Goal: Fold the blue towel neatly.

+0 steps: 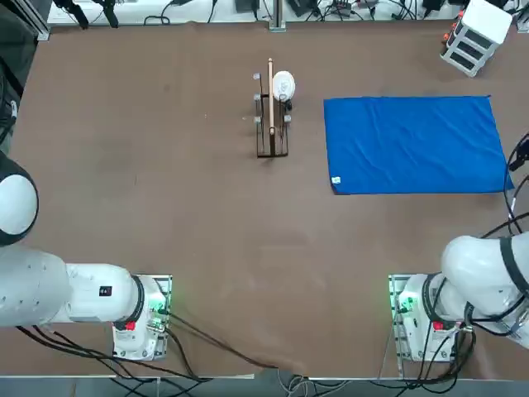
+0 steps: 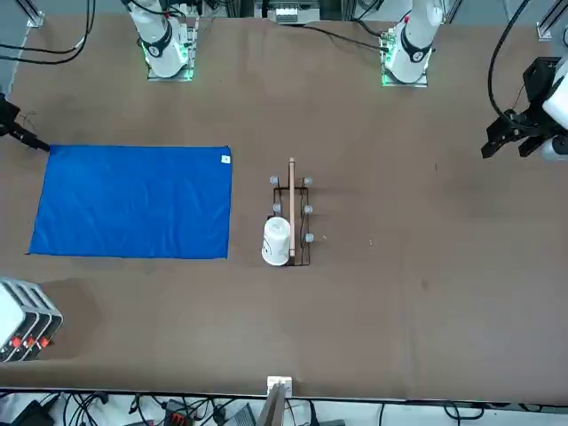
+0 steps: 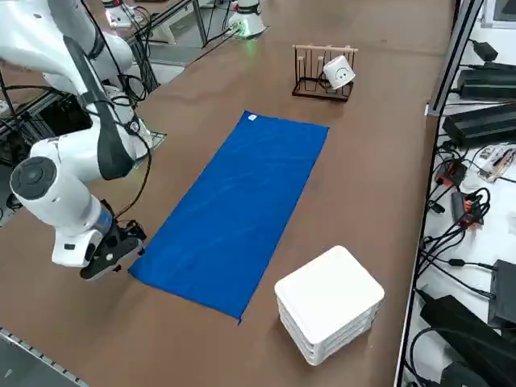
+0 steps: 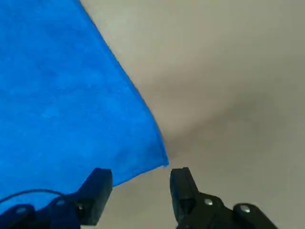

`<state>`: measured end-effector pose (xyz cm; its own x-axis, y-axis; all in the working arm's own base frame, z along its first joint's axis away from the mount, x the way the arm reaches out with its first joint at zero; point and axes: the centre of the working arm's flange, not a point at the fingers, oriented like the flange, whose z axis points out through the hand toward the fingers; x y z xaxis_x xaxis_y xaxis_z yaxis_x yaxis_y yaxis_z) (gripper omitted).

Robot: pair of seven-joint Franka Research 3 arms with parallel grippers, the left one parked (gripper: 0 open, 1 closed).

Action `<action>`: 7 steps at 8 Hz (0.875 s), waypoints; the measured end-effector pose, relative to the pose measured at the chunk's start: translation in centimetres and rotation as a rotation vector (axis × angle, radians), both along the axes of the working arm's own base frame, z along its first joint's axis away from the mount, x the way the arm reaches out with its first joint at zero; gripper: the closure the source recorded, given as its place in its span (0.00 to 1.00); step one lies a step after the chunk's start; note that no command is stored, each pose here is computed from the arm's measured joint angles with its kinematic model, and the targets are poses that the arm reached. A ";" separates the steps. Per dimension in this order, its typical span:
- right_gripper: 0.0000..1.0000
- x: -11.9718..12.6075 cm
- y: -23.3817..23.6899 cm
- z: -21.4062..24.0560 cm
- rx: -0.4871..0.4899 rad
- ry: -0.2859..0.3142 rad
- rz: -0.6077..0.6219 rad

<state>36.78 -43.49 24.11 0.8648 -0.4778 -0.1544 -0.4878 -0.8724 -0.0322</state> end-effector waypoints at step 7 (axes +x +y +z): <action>0.34 -0.5 -0.4 -3.8 -0.003 0.016 -0.007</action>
<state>36.29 -43.94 20.27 0.8590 -0.4840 -0.1671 -0.4940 -0.8692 -0.0215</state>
